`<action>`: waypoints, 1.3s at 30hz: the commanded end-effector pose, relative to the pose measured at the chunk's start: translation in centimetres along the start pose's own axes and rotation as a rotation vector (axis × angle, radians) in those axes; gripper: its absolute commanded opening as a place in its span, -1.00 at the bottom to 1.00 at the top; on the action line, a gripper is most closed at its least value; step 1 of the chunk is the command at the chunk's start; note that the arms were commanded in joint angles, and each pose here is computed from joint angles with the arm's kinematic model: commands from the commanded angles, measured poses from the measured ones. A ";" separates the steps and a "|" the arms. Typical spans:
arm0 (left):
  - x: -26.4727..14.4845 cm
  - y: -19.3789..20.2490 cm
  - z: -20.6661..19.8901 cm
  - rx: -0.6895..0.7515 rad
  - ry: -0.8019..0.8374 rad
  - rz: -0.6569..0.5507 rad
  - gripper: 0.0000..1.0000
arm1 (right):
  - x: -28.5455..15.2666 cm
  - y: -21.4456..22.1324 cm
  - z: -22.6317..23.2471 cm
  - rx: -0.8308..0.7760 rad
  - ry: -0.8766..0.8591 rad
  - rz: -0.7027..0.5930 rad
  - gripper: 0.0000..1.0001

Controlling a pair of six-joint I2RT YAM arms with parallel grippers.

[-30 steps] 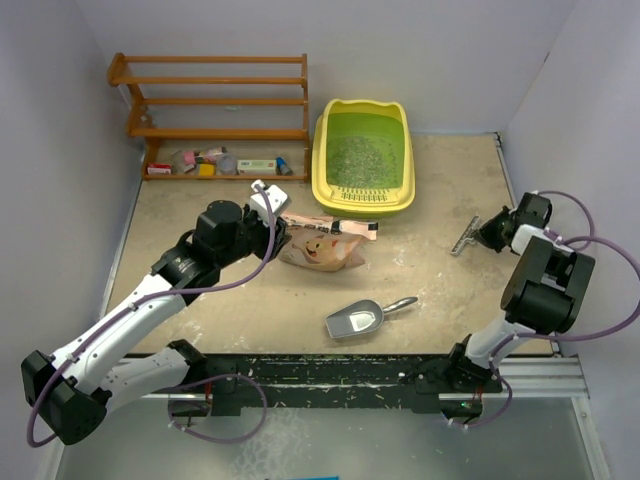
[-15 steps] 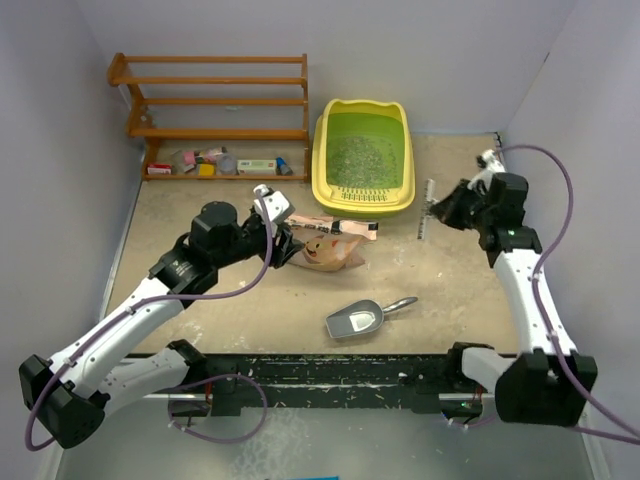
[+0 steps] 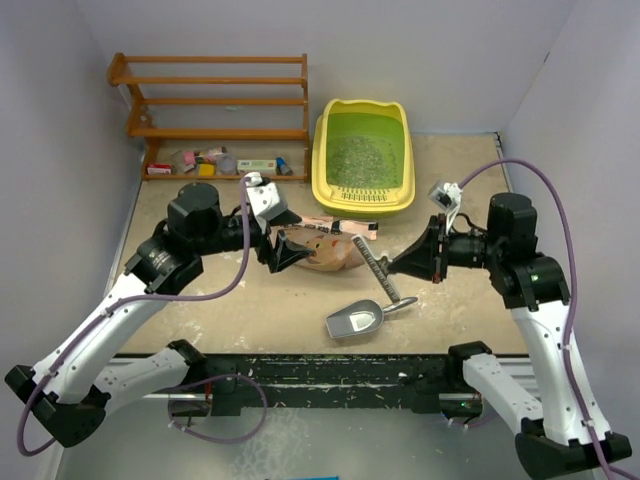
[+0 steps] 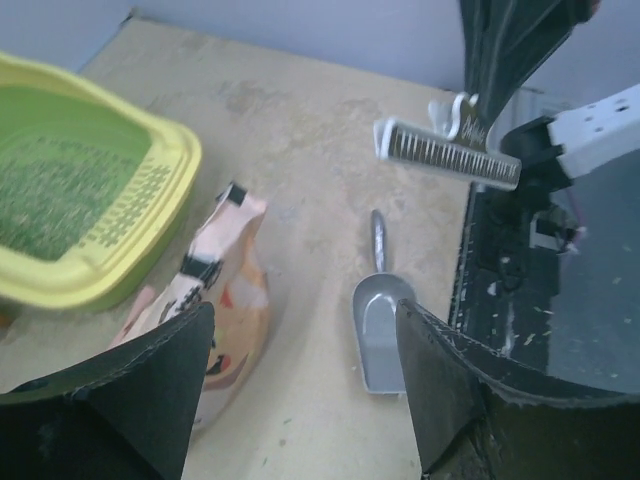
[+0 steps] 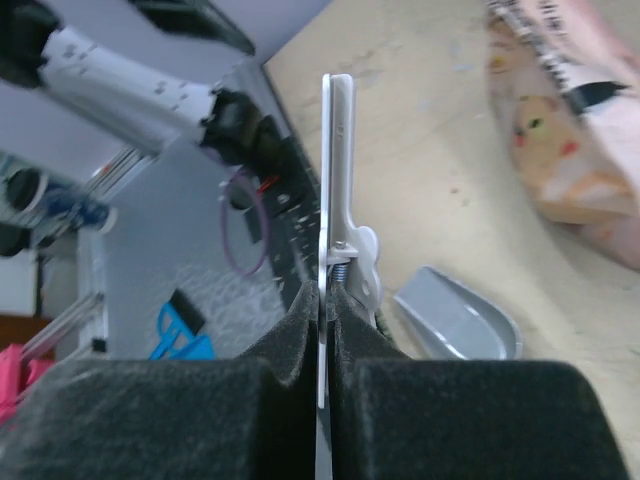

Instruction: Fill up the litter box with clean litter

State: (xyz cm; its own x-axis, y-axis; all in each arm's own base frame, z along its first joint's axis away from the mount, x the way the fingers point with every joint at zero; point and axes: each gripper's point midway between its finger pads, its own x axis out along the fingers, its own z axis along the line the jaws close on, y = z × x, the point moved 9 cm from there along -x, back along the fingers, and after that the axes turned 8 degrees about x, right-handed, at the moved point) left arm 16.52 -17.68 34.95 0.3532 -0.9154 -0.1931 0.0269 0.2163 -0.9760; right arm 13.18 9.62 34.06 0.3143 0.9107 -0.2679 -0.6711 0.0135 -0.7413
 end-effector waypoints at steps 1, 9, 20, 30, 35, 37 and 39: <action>1.2 -2.1 -0.7 -0.043 0.232 -0.028 0.55 | 1.0 1.9 0.6 0.072 -0.174 0.131 -1.00; 3.6 -1.4 -0.3 -0.086 0.451 0.058 0.46 | 5.2 3.5 0.3 0.047 -0.191 0.292 -1.00; 1.3 0.2 -3.5 -0.166 0.702 0.018 0.18 | 5.9 3.1 0.8 -0.018 -0.228 0.278 -1.00; 2.8 1.5 -3.0 -0.242 0.708 0.040 0.14 | 5.2 3.0 1.6 -0.046 -0.230 0.251 -1.00; 2.3 0.1 -2.8 -0.191 0.640 0.016 0.20 | 5.3 3.5 1.1 -0.028 -0.207 0.267 -1.00; 2.0 -0.4 -2.8 -0.173 0.616 0.010 0.20 | 5.4 3.7 0.9 -0.023 -0.200 0.273 -1.00; 1.9 -0.7 -2.6 -0.163 0.583 0.014 0.21 | 5.4 3.9 0.8 -0.017 -0.199 0.277 -1.00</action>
State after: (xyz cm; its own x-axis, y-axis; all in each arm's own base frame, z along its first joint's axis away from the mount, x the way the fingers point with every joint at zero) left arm 14.60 -20.72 32.32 -0.2909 -0.9337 -0.2089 -0.2286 0.2798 -0.9324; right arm 12.12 14.94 30.21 -0.0036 0.9389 -0.3443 -0.7051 -0.2465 -0.6649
